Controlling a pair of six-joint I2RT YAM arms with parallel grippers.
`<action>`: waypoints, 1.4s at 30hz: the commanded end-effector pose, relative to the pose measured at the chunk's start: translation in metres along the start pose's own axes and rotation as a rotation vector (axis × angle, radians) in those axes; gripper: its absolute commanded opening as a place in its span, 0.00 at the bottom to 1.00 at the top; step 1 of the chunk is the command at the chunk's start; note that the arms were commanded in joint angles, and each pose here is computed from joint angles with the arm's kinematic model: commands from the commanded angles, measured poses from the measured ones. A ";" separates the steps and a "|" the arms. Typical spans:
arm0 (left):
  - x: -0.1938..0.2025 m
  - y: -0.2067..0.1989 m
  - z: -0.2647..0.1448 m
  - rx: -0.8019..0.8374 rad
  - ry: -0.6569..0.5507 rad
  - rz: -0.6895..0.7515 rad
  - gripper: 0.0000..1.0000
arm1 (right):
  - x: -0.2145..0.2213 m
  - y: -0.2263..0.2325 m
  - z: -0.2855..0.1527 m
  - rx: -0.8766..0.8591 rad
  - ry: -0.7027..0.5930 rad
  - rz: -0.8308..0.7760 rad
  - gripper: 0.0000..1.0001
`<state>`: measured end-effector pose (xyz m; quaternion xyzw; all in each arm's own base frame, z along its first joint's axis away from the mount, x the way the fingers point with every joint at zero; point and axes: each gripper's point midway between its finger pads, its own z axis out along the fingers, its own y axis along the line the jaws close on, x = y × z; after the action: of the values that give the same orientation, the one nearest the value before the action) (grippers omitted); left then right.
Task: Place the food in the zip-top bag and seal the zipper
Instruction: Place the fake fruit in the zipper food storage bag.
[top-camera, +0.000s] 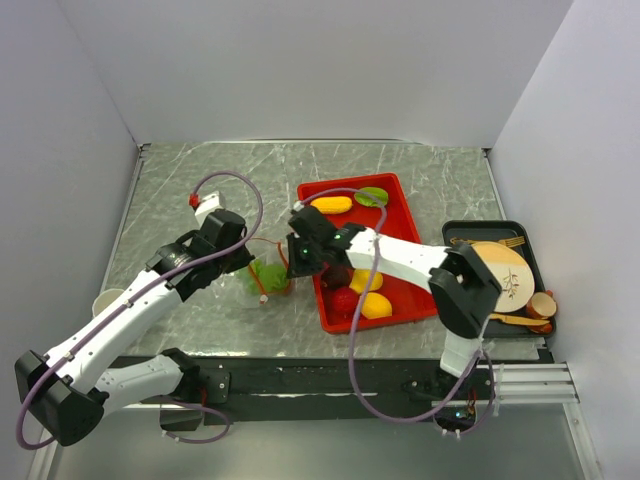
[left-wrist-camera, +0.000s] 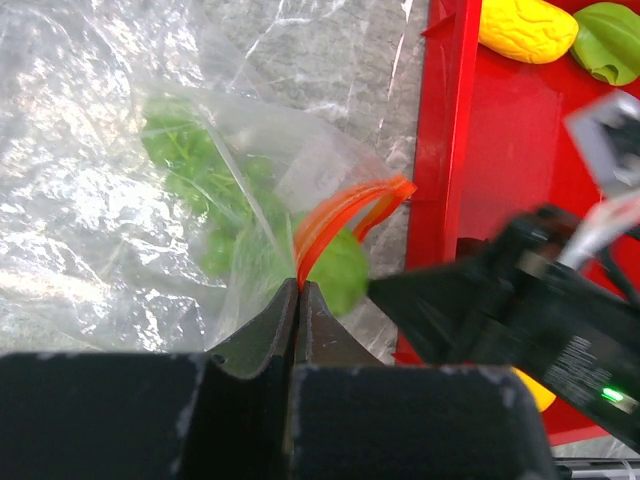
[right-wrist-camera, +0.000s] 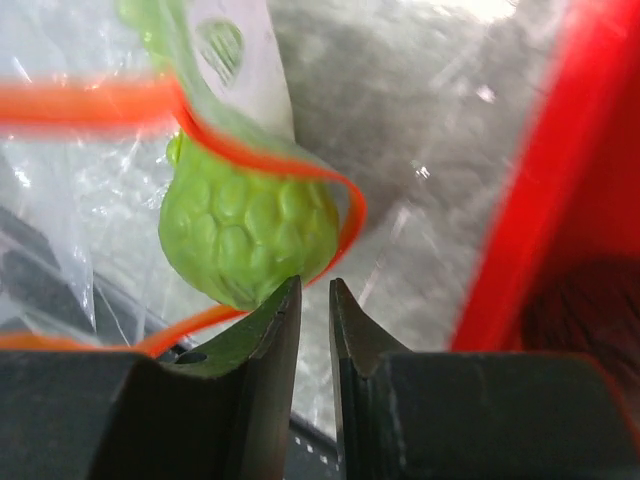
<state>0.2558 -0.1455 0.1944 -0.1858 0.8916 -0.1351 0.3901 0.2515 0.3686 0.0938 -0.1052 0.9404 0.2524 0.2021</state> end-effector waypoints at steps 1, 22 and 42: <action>-0.013 -0.015 -0.005 0.059 -0.031 -0.019 0.04 | -0.003 0.019 0.007 -0.014 0.025 -0.073 0.25; -0.006 -0.013 -0.003 0.064 -0.020 -0.042 0.05 | 0.011 0.093 0.038 -0.482 0.142 0.003 0.40; -0.007 0.005 -0.001 -0.016 -0.043 -0.067 0.04 | -0.015 0.055 0.030 -0.252 -0.027 0.023 0.66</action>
<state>0.2553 -0.1461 0.1873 -0.1955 0.8915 -0.1384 0.3846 0.2389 0.4484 0.0752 -0.1359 0.8962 0.4011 0.1323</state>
